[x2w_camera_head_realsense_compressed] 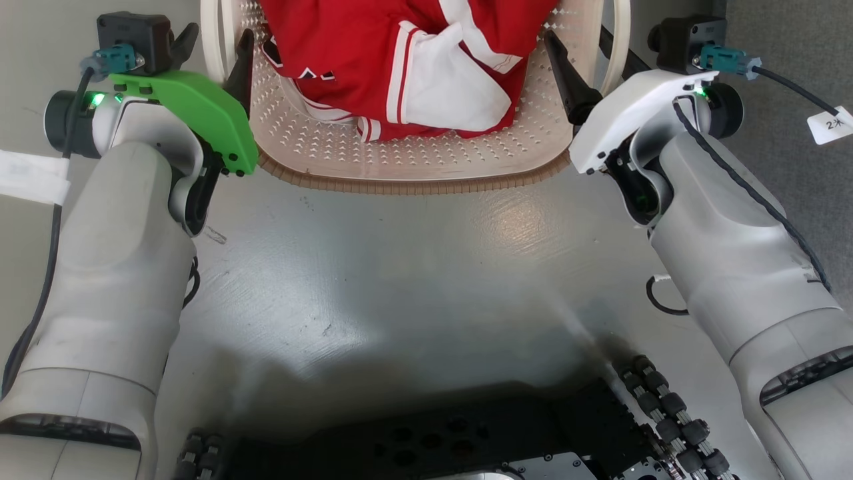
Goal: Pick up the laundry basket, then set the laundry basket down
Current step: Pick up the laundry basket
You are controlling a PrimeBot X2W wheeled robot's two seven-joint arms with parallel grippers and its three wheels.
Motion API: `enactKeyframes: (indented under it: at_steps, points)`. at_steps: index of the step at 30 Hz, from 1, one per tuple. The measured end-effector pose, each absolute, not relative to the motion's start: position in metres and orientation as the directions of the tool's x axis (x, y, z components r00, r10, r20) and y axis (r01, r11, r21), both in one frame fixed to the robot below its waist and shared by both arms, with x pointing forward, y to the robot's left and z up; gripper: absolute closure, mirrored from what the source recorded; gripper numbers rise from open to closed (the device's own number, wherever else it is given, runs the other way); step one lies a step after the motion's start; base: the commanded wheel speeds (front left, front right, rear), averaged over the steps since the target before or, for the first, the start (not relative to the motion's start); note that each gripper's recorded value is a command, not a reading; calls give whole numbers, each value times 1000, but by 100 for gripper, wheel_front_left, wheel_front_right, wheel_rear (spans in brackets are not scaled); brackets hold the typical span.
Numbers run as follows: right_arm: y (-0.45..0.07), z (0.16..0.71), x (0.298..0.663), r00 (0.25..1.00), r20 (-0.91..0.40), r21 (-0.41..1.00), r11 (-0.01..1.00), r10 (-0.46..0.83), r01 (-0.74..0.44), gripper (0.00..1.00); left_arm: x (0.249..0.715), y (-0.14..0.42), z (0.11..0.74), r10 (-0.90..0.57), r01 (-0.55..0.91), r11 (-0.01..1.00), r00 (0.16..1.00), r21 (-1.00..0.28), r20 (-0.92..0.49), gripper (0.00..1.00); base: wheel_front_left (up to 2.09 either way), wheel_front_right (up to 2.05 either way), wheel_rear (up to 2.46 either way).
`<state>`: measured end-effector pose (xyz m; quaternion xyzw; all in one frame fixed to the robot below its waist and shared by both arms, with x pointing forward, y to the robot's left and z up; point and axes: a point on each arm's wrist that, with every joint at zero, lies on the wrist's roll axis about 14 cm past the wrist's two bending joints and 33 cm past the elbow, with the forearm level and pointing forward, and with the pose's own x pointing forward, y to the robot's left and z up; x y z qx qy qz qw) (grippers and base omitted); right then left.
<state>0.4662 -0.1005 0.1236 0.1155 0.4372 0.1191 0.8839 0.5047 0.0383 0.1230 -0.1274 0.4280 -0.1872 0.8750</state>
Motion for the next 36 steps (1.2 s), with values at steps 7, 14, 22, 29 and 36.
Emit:
enactKeyframes:
  at_steps: [7,14,22,29,36]
  points:
    - [-98,121,466,579,-750,316,942,320,-110,100,504,33,121,-448,220,892,555,-396,-701,100,0,0,0]
    - [-99,124,470,583,-751,302,946,311,-116,100,502,28,124,-458,211,885,554,-415,-695,100,0,0,0]
    - [-98,141,472,594,-740,292,946,316,-139,100,501,27,138,-457,214,885,563,-413,-689,100,0,0,0]
    - [-95,160,462,594,-734,302,942,328,-146,100,489,27,154,-453,205,887,556,-413,-697,100,0,0,0]
    - [-97,184,454,594,-734,298,942,329,-154,100,484,23,180,-461,208,882,567,-423,-683,100,0,0,0]
